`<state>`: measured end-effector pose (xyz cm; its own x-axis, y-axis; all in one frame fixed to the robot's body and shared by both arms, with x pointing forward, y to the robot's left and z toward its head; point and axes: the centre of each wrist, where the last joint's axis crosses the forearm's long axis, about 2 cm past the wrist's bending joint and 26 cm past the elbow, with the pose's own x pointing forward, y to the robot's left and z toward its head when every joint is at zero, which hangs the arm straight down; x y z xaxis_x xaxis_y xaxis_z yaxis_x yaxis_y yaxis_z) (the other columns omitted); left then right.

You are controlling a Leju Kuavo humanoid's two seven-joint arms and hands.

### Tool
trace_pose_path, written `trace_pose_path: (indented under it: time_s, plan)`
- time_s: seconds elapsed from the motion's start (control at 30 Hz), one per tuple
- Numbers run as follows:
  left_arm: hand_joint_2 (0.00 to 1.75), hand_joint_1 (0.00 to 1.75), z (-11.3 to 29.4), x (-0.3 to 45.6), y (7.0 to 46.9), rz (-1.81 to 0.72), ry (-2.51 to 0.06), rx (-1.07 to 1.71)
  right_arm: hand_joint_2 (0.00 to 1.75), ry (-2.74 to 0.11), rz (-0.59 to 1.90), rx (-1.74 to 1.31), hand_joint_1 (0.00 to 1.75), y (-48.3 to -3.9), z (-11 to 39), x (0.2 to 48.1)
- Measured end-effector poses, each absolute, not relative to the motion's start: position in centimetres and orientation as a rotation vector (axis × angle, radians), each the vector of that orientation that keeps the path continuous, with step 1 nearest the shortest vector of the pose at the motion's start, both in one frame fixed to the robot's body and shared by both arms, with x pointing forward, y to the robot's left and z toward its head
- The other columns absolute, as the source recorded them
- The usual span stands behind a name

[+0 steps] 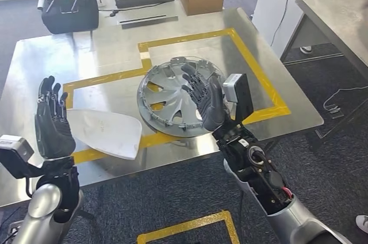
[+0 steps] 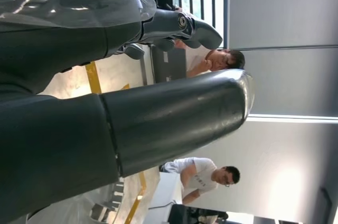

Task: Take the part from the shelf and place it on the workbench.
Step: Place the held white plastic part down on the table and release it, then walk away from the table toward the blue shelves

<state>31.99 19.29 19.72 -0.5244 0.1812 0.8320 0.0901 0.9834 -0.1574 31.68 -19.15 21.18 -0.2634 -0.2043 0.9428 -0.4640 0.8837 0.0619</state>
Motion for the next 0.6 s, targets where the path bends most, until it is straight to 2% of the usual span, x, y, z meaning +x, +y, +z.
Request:
trace_pose_path:
  time_s: [0.6]
  plan:
    - [0.00, 0.00, 19.61, 31.70, 19.31, 0.112, -2.114, -0.182, 0.00, -1.872, 0.284, 0.526, 0.00, -19.33, 21.89, 31.08]
